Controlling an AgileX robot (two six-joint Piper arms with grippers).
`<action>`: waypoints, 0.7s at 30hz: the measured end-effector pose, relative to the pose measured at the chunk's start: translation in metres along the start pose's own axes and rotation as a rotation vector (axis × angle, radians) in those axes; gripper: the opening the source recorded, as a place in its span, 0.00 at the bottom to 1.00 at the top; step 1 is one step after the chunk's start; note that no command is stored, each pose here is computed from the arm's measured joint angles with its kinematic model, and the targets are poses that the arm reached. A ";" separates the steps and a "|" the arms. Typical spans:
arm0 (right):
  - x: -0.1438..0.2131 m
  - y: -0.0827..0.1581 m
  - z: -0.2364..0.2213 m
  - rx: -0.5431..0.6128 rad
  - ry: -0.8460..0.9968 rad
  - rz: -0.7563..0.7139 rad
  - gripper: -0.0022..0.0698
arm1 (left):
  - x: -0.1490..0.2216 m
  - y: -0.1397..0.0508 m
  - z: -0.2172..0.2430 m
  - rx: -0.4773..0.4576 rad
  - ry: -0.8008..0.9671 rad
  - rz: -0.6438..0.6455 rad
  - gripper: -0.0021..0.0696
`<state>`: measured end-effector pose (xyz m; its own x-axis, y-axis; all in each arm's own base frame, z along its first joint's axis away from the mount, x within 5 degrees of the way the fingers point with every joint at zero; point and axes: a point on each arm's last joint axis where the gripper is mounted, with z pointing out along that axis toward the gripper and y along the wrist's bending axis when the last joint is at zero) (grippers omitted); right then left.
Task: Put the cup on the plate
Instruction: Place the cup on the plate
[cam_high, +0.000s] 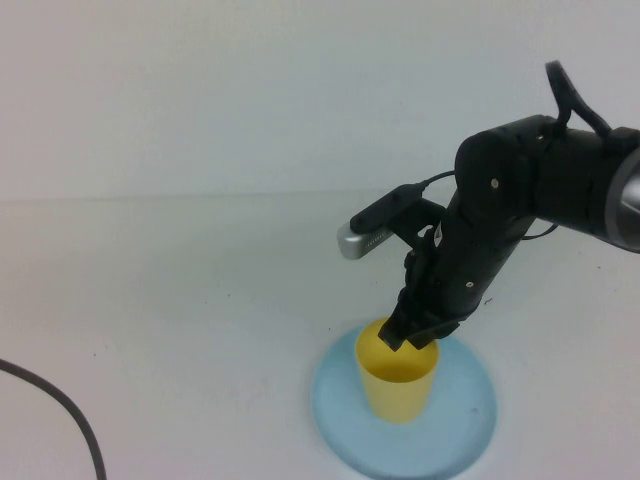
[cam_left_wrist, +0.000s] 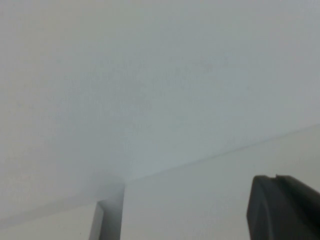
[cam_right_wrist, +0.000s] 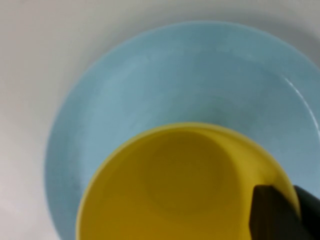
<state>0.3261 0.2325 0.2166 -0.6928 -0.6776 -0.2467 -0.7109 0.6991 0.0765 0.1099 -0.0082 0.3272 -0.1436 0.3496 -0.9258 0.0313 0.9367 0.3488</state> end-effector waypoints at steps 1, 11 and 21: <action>0.000 -0.001 0.003 0.010 0.007 0.003 0.07 | 0.001 0.000 0.000 -0.001 -0.001 0.010 0.03; 0.001 -0.004 0.007 0.032 0.020 0.010 0.07 | 0.001 -0.001 0.000 0.001 -0.006 0.005 0.03; 0.001 -0.004 0.009 0.030 0.032 0.008 0.16 | 0.000 -0.002 0.000 0.010 -0.017 0.009 0.03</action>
<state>0.3291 0.2308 0.2076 -0.7024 -0.6786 -0.2148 -0.7018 0.7107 0.0496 0.1104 -0.0097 0.3268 -0.1259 0.3585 -0.9250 0.0423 0.9335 0.3561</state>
